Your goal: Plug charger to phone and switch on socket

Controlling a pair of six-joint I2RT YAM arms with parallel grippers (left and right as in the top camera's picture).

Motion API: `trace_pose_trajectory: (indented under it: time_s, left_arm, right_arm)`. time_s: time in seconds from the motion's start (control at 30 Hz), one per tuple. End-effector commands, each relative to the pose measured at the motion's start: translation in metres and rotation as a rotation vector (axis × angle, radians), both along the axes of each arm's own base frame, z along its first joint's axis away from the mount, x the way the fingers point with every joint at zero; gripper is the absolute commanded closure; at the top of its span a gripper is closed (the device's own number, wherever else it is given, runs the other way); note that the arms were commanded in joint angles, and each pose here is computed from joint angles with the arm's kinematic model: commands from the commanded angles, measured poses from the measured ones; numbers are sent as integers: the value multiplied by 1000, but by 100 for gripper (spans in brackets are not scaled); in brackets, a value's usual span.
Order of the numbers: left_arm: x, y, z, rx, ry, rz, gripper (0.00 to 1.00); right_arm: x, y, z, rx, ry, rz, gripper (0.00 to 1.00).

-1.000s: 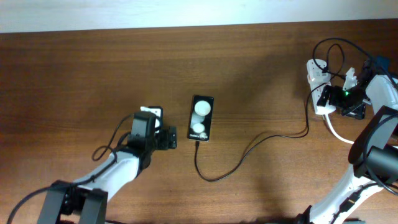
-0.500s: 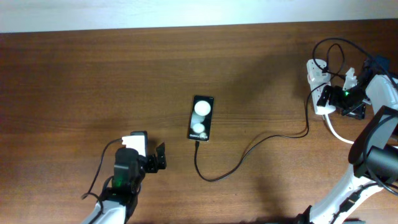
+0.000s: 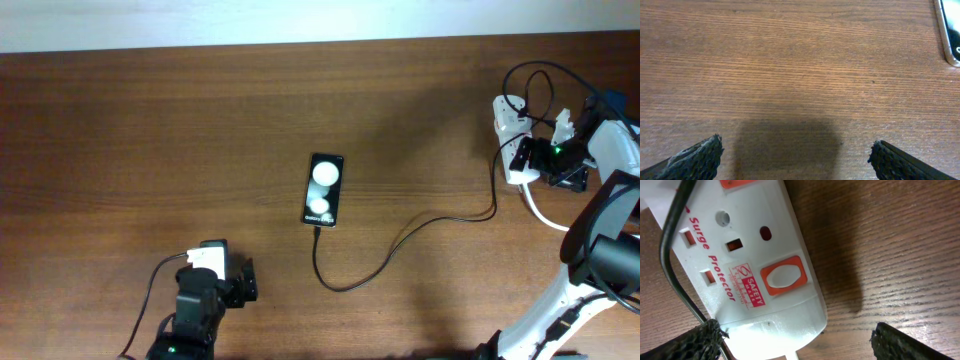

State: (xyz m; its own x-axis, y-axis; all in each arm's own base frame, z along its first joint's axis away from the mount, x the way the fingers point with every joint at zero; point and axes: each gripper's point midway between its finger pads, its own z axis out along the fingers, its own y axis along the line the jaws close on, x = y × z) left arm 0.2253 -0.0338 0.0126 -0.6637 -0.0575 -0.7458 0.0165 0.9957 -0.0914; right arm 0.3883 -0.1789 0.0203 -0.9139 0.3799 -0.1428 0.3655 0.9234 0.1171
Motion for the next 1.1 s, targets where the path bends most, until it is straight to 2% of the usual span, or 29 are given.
trace_pose_trajectory:
  time_s: [0.0, 0.2, 0.3, 0.43, 1.07]
  left_arm:
    - [10, 5, 24, 31, -117, 3, 1]
    - [25, 32, 92, 83, -421, 77, 1]
    - [24, 39, 120, 145, -540, 79, 1]
    - [21, 39, 144, 163, -645, 77, 1]
    - [20, 36, 145, 157, -651, 58, 1]
  right_arm:
    - [-4, -5, -9, -24, 31, 6, 1]
    - [-4, -5, -9, -24, 31, 6, 1]
    - [-4, -5, -9, -24, 31, 6, 1]
    - [-4, -5, -9, -24, 31, 6, 2]
    - [-4, -5, -9, -24, 31, 6, 1]
